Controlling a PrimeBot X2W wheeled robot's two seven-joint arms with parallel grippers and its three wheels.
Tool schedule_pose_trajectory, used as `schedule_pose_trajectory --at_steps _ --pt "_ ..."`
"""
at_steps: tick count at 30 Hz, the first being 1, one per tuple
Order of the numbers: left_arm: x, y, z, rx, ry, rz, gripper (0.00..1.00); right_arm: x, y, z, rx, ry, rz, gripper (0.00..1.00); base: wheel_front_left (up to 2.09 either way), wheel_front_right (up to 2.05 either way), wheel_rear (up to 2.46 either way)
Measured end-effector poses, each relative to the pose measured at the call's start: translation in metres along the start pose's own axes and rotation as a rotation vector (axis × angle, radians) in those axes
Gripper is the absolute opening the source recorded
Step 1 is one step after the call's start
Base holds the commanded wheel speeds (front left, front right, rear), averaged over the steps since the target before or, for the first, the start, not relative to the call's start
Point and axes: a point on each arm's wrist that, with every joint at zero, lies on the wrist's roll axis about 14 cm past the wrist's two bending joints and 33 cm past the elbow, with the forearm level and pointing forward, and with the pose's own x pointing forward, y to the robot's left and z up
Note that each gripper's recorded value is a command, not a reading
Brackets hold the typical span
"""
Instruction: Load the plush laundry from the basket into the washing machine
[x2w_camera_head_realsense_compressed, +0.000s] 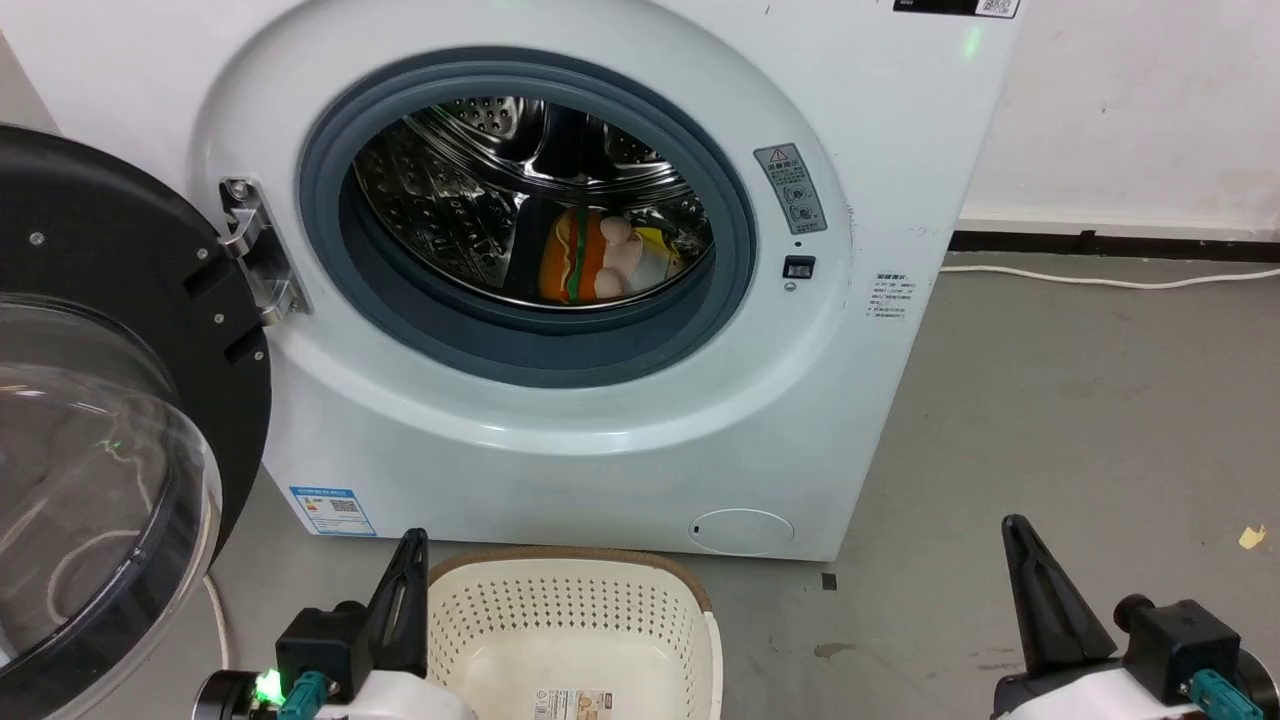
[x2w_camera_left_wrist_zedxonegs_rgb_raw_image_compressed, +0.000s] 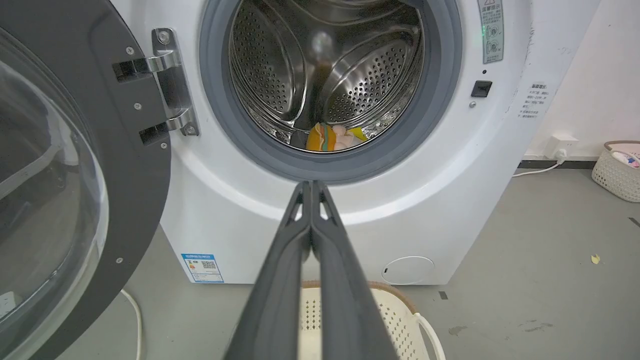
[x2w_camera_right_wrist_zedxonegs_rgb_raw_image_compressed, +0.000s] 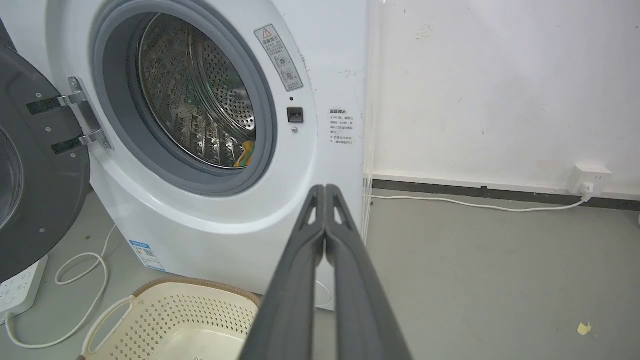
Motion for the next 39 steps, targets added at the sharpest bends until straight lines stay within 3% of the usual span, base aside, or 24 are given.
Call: schedule_pose_trajectory --at_steps 39 --pt "0.0051 0.0023 0.0058 0.030 0.023 0.007 0.00 0.0040 -0.0015 -0.0029 -0.050 0.057 0.000 0.00 0.00 0.00 0.00"
